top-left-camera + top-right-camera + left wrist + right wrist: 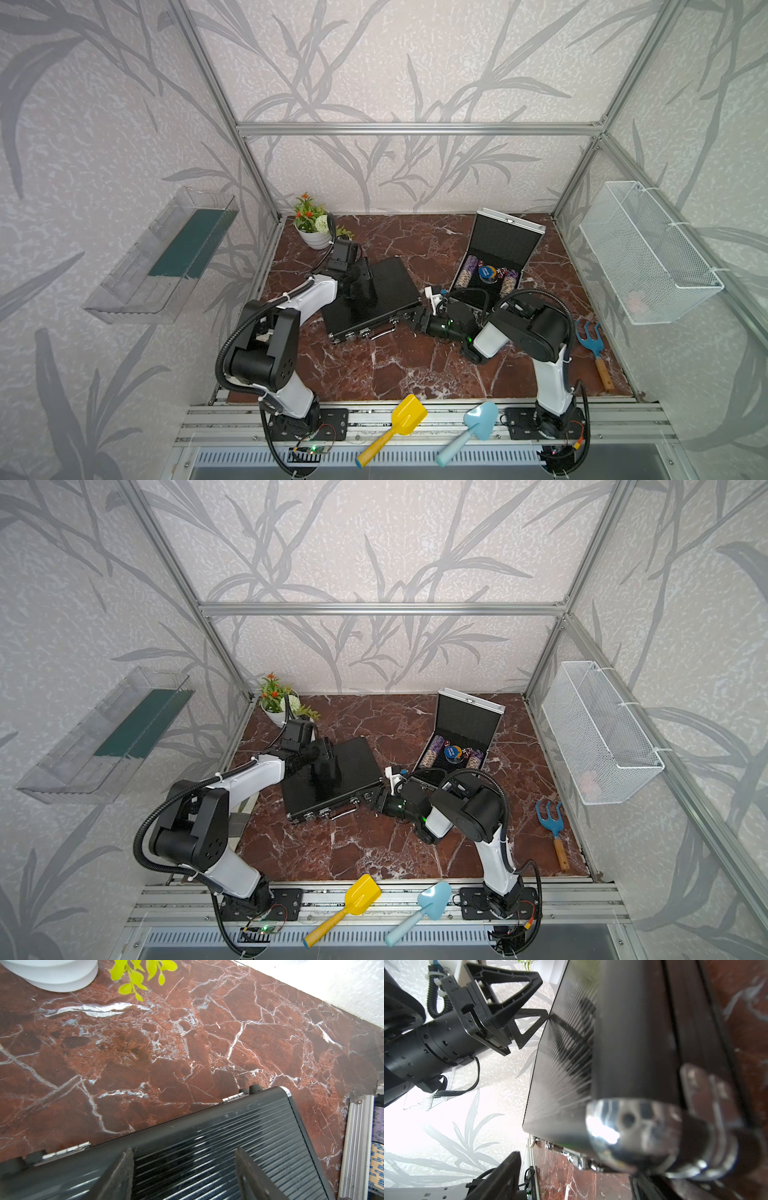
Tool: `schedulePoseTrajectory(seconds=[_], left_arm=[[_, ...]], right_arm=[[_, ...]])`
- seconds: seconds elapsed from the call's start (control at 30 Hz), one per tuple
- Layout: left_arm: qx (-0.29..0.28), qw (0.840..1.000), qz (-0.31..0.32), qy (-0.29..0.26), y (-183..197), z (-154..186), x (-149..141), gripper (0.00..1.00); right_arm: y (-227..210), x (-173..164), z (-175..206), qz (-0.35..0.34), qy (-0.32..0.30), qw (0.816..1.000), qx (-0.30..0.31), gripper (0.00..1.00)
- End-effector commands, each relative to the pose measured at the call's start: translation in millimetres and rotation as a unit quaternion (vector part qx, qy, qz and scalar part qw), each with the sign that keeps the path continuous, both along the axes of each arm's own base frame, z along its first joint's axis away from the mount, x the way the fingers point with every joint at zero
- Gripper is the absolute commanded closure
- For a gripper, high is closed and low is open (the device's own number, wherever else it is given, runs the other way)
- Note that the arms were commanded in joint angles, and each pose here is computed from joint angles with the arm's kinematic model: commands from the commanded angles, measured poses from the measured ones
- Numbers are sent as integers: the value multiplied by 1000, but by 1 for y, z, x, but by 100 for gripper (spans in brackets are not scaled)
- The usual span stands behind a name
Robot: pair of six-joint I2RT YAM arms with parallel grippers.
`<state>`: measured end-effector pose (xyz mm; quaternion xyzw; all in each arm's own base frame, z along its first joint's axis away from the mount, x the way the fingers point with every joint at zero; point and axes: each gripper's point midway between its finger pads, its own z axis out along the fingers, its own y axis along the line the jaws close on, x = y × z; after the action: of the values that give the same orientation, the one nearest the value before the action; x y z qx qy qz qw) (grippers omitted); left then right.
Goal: Open the poker set cases
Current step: Open the fastener on the poker set case.
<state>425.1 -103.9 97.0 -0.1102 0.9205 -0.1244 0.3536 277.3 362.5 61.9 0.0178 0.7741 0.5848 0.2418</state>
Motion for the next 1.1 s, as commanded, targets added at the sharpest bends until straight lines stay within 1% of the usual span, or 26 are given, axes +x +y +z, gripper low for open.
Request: schedulePoseTrajectory(seconds=[0.0, 0.3, 0.53, 0.77, 1.07], left_arm=[[-5, 990, -19, 139, -4, -69, -49, 33], [-7, 990, -20, 141, -5, -70, -50, 34], [-8, 990, -20, 139, -5, -69, -50, 34], [-7, 991, -21, 134, -4, -64, -51, 34], [-7, 991, -19, 131, -3, -62, -53, 33]], right_arm=[[-1, 6, 30, -3, -55, 998, 27, 21], [-9, 3, 66, -16, -67, 996, 59, 23], [-1, 12, 78, -11, -65, 995, 80, 24], [-5, 11, 113, -16, -81, 990, 114, 24], [1, 17, 124, -9, -69, 988, 135, 25]])
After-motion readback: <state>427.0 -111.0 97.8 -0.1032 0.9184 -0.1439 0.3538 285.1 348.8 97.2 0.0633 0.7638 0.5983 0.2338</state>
